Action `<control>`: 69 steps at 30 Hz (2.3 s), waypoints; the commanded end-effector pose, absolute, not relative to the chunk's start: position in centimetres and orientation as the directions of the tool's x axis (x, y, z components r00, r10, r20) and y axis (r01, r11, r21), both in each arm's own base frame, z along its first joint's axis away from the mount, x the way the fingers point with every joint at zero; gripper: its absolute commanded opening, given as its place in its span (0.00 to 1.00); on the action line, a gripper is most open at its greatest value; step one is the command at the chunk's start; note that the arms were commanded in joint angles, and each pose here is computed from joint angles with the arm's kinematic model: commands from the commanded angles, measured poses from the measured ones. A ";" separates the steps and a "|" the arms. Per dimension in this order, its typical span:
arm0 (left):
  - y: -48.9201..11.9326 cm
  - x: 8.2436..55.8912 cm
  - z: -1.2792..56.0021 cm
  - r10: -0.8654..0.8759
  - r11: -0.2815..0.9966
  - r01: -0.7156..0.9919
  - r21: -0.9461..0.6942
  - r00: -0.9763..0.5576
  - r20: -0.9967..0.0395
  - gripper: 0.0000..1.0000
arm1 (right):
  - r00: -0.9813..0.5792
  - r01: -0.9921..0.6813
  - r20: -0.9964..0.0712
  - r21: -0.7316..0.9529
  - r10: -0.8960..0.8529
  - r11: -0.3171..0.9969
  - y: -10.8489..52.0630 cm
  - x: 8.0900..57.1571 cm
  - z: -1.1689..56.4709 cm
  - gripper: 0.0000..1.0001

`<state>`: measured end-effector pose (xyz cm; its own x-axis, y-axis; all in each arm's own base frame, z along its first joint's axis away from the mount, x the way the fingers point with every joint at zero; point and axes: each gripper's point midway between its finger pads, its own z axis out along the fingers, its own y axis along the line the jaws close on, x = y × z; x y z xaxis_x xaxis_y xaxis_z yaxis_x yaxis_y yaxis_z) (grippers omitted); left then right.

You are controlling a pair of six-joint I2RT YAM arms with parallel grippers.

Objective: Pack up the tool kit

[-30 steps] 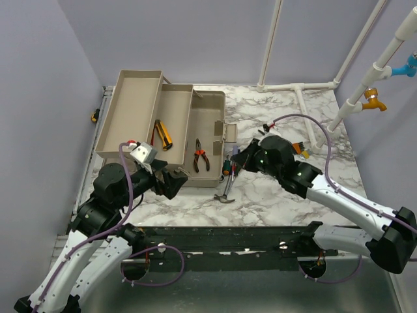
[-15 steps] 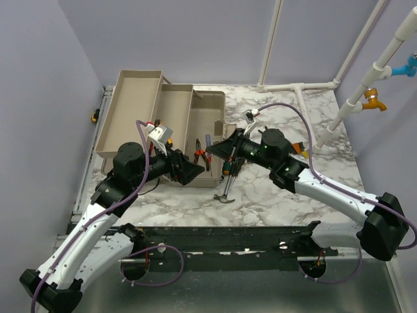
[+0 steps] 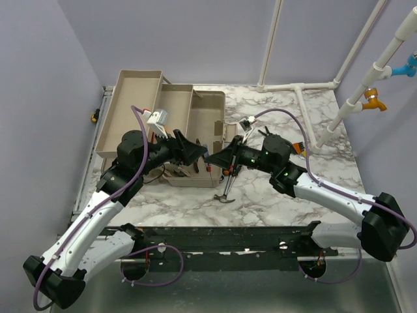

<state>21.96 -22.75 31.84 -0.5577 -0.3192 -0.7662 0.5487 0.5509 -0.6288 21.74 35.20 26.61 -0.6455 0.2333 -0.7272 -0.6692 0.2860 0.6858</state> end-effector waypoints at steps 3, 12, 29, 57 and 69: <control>-23.4 23.0 32.2 -0.377 0.520 0.518 -0.679 -0.574 -0.726 0.67 | -0.584 -0.742 -0.774 0.632 0.247 0.226 34.7 20.2 29.0 0.02; -24.1 23.1 32.3 -0.368 0.495 0.532 -0.687 -0.588 -0.720 0.58 | -0.587 -0.752 -0.775 0.629 0.235 0.196 35.1 19.9 29.4 0.02; -25.3 22.9 31.7 -0.341 0.464 0.562 -0.685 -0.601 -0.723 0.00 | -0.588 -0.760 -0.777 0.626 0.224 0.176 36.6 20.6 29.8 0.26; -2.6 34.5 36.3 0.331 0.901 -0.121 0.417 -0.430 -0.840 0.00 | -0.446 -0.092 -0.862 0.310 0.240 0.946 18.8 27.3 24.0 0.90; -3.3 37.4 32.0 0.215 0.953 -0.076 0.293 -0.512 -0.831 0.77 | -0.460 0.159 -0.855 0.187 0.241 0.969 13.1 26.2 20.9 1.00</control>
<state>37.05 -2.61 32.84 -0.4978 0.2739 -0.8229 -0.0943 0.9261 0.3653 26.42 17.24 22.58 -0.4591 0.2798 -0.8432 -0.0256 0.9446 0.3273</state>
